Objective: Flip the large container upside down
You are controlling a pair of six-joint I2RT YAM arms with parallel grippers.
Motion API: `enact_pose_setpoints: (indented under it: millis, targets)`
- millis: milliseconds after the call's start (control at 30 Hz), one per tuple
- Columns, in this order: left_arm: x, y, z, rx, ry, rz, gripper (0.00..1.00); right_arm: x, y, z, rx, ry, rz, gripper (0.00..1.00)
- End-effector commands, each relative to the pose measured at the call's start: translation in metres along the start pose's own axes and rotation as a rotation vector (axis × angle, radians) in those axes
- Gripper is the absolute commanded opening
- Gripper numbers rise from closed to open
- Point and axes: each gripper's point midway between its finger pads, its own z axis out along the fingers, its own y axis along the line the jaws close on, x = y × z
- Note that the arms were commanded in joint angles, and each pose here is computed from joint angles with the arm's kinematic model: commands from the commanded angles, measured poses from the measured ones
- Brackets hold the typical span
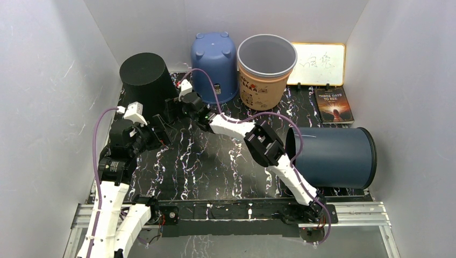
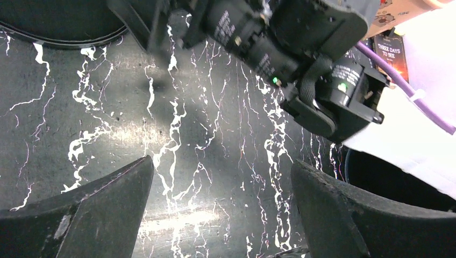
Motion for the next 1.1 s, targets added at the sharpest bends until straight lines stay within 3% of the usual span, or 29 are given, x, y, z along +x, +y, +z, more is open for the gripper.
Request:
enact_pose_setpoints:
  millis: [0,133,400,633,833,1067]
  targets:
    - [-0.009,-0.005,-0.002,0.021,-0.037,0.004,0.98,-0.077,0.006,-0.048,0.049,-0.165,-0.017,0.98]
    - [-0.012,-0.012,-0.004,0.046,-0.039,-0.007,0.98,-0.087,-0.009,-0.095,0.155,-0.149,-0.025,0.98]
    - [0.008,-0.032,0.011,0.21,0.014,-0.072,0.97,-0.121,-0.073,-0.217,0.56,-0.156,-0.015,0.98]
    - [0.019,-0.056,0.029,0.424,0.0,-0.124,0.92,-0.175,-0.103,-0.342,0.796,-0.285,0.029,0.98]
    - [0.028,-0.112,0.043,0.502,0.054,-0.024,0.91,-0.195,-0.116,-0.412,0.899,-0.329,0.044,0.98]
    - [0.081,-0.195,0.061,0.623,0.147,0.066,0.94,-0.19,-0.144,-0.452,0.989,-0.321,0.075,0.98]
